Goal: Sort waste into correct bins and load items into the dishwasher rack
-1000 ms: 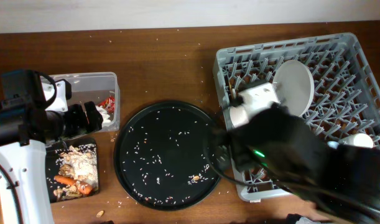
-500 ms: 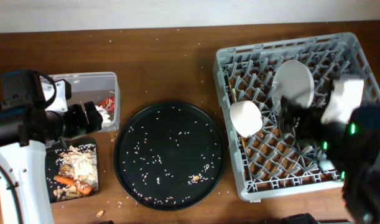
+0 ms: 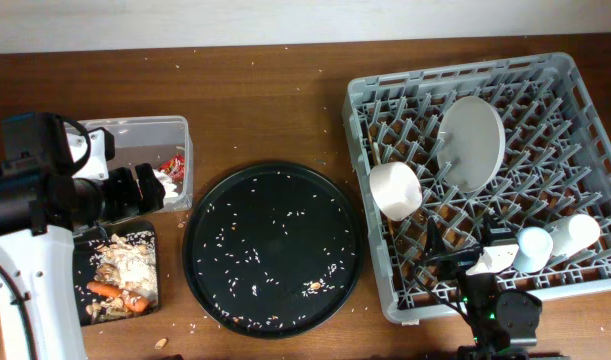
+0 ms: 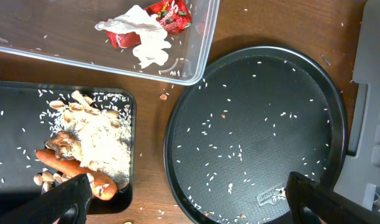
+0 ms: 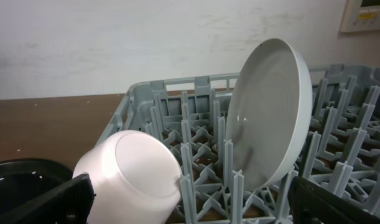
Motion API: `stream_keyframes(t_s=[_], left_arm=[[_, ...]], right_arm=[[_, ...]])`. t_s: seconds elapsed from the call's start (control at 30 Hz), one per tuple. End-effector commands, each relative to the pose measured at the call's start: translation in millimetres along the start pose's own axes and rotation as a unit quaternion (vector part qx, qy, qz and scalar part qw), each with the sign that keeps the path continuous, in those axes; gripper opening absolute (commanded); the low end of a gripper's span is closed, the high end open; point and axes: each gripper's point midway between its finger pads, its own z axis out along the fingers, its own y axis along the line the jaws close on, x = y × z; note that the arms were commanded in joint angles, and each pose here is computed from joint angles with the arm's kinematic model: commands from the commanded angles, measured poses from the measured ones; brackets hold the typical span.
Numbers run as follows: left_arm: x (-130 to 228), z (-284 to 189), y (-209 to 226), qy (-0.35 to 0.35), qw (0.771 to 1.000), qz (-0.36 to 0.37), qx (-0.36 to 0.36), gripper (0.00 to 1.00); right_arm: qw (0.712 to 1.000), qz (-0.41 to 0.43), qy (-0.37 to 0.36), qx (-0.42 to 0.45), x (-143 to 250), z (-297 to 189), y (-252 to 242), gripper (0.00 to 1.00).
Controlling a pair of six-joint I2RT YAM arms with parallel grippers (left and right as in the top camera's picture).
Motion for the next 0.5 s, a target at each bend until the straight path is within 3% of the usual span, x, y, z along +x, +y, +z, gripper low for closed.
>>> stream_keyframes(t_s=[0.0,0.27,0.4,0.47], left_arm=[[-0.5,-1.9,0.3,-0.004,1.000,0.009,0.000,0.99],[-0.3,-4.3,-0.4,-0.009,1.000,0.010,0.000,0.99],[18.2,-48.6,-31.7,-0.087,0.993,0.081,0.013,0.99],[6.5,-75.7,-51.6,-0.196,0.968,0.155,-0.005,0.99]], right_arm=[[1.000,-0.004,-0.001,0.001,2.4,0.2,-1.3,0.99],[1.000,-0.004,0.000,0.001,2.5,0.3,-1.4,0.99],[1.000,-0.004,0.000,0.001,2.5,0.3,-1.3,0.99],[1.000,-0.004,0.000,0.001,2.5,0.3,-1.3,0.99]])
